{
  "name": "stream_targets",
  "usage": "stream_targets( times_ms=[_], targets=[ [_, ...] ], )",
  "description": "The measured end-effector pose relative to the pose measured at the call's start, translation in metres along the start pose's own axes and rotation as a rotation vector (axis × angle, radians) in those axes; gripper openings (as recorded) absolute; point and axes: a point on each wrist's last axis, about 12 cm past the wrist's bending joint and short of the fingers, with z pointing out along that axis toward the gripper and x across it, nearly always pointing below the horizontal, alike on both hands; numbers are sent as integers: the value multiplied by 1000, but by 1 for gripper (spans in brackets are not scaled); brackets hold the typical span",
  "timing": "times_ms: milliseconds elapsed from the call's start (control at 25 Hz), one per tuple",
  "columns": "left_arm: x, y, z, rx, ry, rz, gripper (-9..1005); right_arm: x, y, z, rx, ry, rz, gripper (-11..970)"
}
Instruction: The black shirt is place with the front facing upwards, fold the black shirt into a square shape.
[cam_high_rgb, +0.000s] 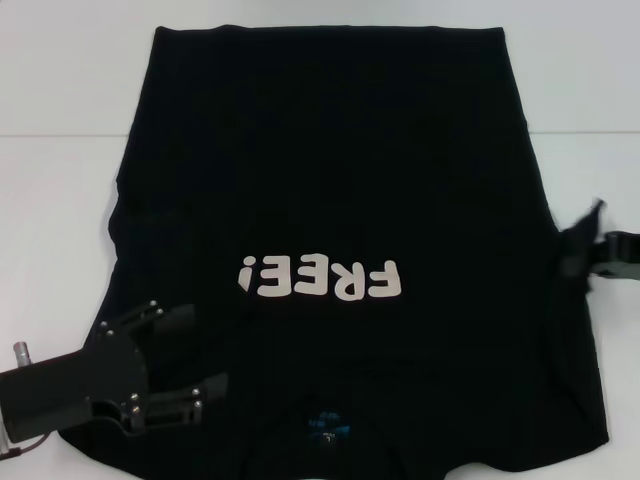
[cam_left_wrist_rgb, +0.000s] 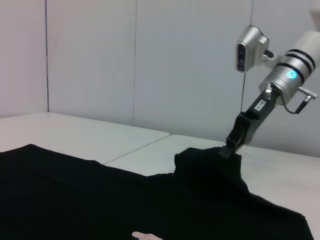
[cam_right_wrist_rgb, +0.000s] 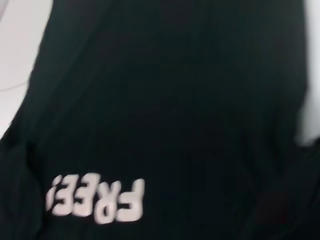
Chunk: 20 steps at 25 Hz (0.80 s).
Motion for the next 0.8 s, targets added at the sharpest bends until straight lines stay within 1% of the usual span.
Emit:
stream_targets(
  times_ms=[160, 320, 560, 720, 800],
  targets=[
    [0, 0, 0, -1, 1, 0, 924, -9, 21, 22, -19, 42, -59, 36],
    [0, 0, 0, -2, 2, -2, 925, -14, 35, 40, -19, 64, -98, 35],
    [2, -1, -1, -5, 2, -9, 925, -14, 40, 45, -38, 57, -115, 58],
    [3, -2, -1, -13, -6, -22, 925, -9, 42, 46, -96, 51, -135, 196],
    [3, -1, -3, -25, -18, -58, 925, -6, 41, 44, -144, 26, -144, 265]
  ],
)
